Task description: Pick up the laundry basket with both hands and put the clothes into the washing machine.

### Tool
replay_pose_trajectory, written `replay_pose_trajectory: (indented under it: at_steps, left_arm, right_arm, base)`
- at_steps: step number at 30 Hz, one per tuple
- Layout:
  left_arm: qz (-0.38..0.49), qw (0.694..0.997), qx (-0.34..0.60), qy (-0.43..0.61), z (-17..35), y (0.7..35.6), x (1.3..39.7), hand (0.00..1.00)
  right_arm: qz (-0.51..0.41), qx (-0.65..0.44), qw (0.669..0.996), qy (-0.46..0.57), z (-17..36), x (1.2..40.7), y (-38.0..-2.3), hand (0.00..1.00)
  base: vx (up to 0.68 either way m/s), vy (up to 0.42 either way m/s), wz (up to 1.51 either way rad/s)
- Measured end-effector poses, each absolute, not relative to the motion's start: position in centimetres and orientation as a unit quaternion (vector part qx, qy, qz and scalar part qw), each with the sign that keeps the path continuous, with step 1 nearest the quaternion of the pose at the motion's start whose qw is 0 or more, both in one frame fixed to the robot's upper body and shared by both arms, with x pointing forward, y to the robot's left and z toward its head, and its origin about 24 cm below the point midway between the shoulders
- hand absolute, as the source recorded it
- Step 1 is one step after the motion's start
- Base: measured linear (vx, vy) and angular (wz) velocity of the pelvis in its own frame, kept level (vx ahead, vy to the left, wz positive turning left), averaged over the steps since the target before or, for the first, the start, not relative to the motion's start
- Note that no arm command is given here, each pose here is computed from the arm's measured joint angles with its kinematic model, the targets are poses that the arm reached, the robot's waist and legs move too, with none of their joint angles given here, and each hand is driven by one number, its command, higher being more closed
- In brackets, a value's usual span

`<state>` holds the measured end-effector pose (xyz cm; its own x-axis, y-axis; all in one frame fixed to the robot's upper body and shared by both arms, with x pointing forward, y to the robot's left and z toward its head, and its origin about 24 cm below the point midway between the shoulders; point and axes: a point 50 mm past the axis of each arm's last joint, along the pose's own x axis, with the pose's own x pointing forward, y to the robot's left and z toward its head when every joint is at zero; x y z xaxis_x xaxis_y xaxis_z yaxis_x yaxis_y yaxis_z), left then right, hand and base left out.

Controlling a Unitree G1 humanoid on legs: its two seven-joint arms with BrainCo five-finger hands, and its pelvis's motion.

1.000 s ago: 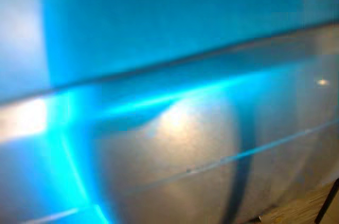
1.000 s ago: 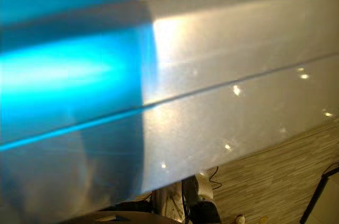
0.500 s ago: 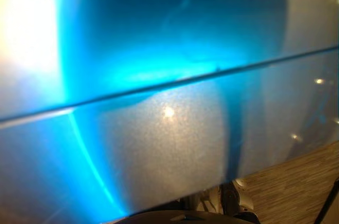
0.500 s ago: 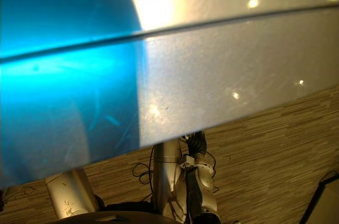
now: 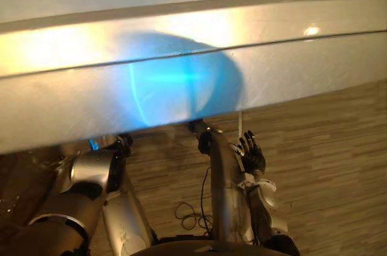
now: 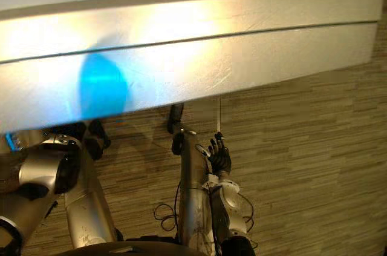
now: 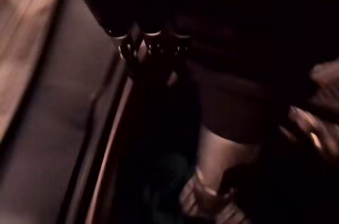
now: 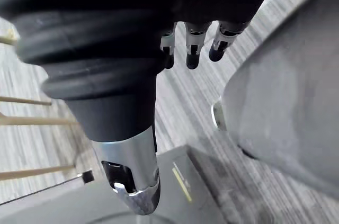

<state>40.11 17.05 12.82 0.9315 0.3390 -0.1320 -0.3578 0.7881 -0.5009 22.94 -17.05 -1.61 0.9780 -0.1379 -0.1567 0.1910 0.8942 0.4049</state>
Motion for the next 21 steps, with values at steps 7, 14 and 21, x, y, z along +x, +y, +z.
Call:
replay_pose_trajectory:
  at_steps: [7, 14, 21]
  left_arm:
    - [0.243, 0.886, -0.335, 0.209, -2.4, 16.0, 31.9, 0.0]
    - [0.252, 0.887, -0.208, 0.325, -10.3, 17.3, 22.6, 0.0]
    - [0.212, 0.864, -0.143, 0.434, -14.6, 17.2, 14.5, 0.0]
  right_arm:
    - [-0.077, 0.22, 0.966, 0.114, -3.1, 23.4, -14.8, 0.0]
    - [-0.085, 0.199, 0.955, 0.204, -6.7, 21.5, -14.0, 0.0]
    - [-0.133, 0.146, 0.919, 0.341, -12.1, 16.2, -16.8, 0.0]
  base:
    - [0.01, 0.03, 0.35]
    - [0.07, -0.003, 0.2]
    - [0.12, -0.026, 0.18]
